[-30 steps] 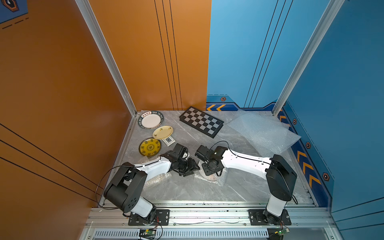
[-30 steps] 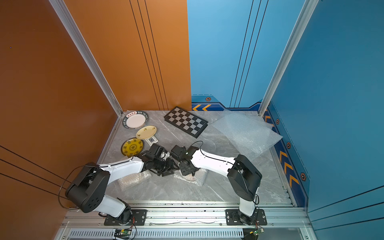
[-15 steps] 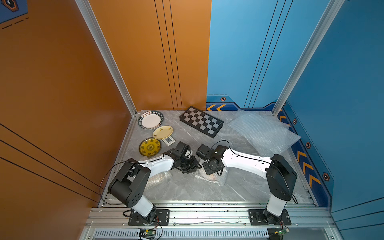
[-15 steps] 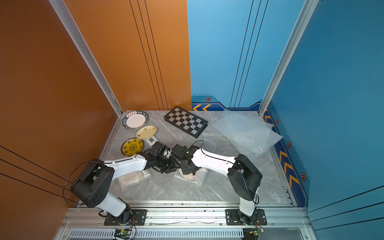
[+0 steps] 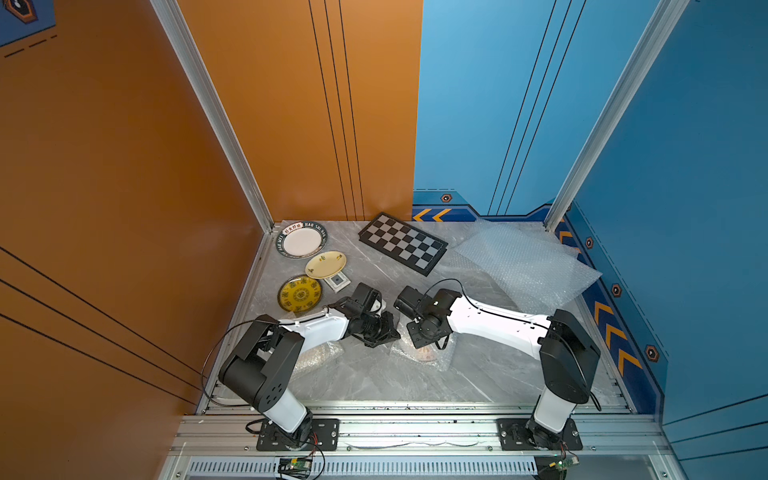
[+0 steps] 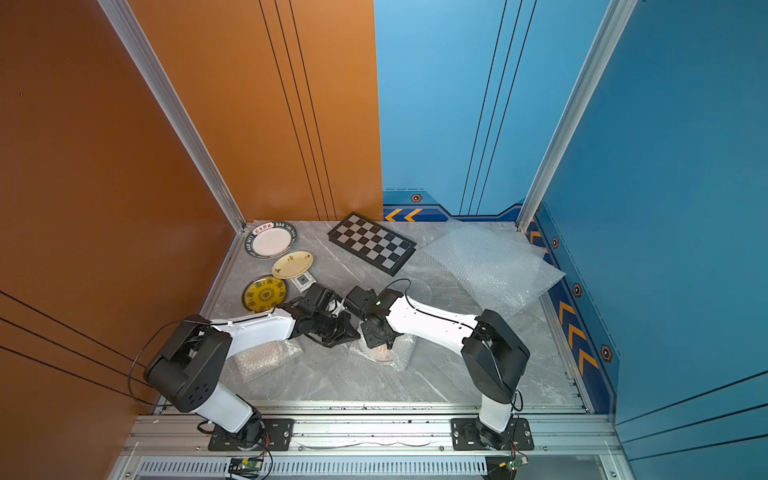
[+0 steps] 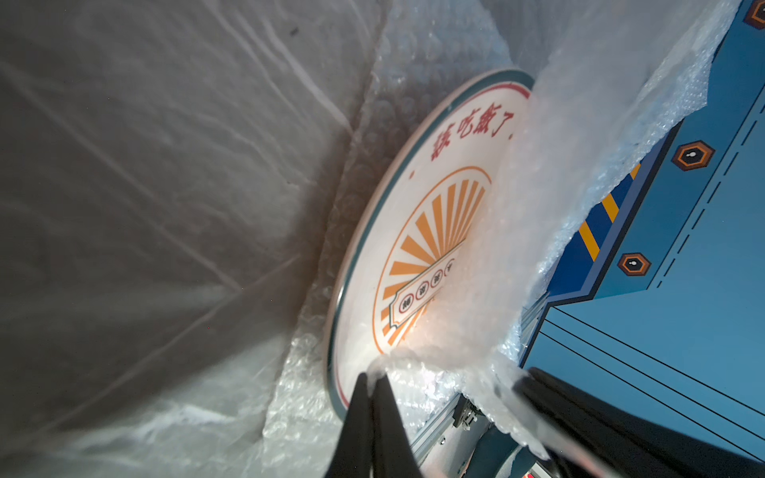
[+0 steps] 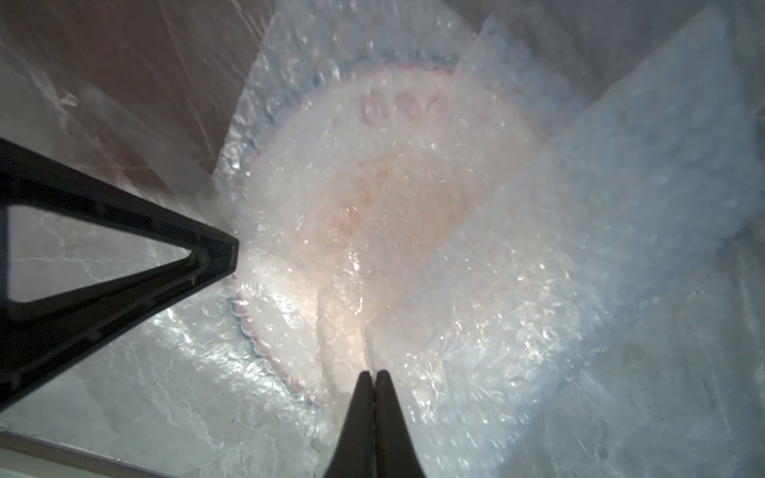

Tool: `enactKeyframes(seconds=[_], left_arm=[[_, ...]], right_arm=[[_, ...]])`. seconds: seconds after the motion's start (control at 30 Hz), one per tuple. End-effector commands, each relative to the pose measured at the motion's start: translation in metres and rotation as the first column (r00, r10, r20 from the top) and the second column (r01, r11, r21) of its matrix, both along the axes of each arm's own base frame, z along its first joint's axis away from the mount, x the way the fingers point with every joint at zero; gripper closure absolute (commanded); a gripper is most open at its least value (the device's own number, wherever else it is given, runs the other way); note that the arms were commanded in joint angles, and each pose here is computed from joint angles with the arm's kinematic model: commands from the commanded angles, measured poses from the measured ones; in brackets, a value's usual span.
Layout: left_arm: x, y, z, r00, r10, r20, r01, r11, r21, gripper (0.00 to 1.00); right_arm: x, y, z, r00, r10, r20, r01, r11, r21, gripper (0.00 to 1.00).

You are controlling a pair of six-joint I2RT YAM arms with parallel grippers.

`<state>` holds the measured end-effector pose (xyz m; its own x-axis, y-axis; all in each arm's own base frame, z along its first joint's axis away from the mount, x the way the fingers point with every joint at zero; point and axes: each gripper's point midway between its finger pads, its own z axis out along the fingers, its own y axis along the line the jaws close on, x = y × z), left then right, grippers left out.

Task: Unpack dinner plates from bubble wrap
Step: Unwrap the bubble wrap at the center of the board.

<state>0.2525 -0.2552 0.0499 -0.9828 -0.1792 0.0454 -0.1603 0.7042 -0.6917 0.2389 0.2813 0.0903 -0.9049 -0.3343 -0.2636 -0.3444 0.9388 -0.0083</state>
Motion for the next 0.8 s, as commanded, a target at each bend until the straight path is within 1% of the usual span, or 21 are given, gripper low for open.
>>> enactKeyframes(seconds=[0.0, 0.23, 0.47, 0.6, 0.63, 0.67, 0.73, 0.77], left_arm=[[-0.002, -0.002, 0.001, 1.0, -0.026, 0.011, 0.025, 1.0, 0.012, 1.0], [-0.001, 0.0, 0.0, 1.0, -0.028, 0.013, 0.028, 0.999, 0.034, 1.0], [0.0, 0.003, 0.002, 1.0, -0.019, 0.019, 0.018, 0.999, 0.04, 1.0], [0.001, 0.003, 0.006, 1.0, -0.012, 0.027, 0.012, 0.999, 0.035, 1.0], [0.001, 0.003, 0.006, 1.0, -0.012, 0.029, 0.011, 0.999, 0.034, 1.0], [0.001, 0.003, 0.006, 1.0, -0.011, 0.027, 0.01, 0.999, 0.034, 1.0], [0.001, 0.002, 0.007, 1.0, -0.014, 0.028, 0.013, 0.999, 0.032, 1.0], [0.001, 0.001, 0.007, 1.0, -0.015, 0.026, 0.014, 0.999, 0.032, 1.0]], right_arm=[[0.005, -0.02, 0.022, 0.997, -0.065, 0.051, 0.065, 0.998, 0.012, 1.0], [0.012, -0.051, 0.036, 0.977, -0.2, 0.081, 0.191, 0.977, 0.098, 1.0], [0.008, -0.087, 0.031, 0.934, -0.355, 0.041, 0.341, 0.921, 0.187, 1.0], [-0.005, -0.11, 0.027, 0.909, -0.416, 0.024, 0.403, 0.891, 0.21, 1.0], [-0.012, -0.115, 0.024, 0.905, -0.425, 0.016, 0.412, 0.885, 0.215, 0.98], [-0.015, -0.129, 0.021, 0.882, -0.471, 0.003, 0.458, 0.86, 0.223, 0.9], [-0.03, -0.146, 0.012, 0.852, -0.523, -0.029, 0.515, 0.824, 0.235, 0.74], [-0.039, -0.155, 0.007, 0.83, -0.556, -0.048, 0.549, 0.799, 0.244, 0.68]])
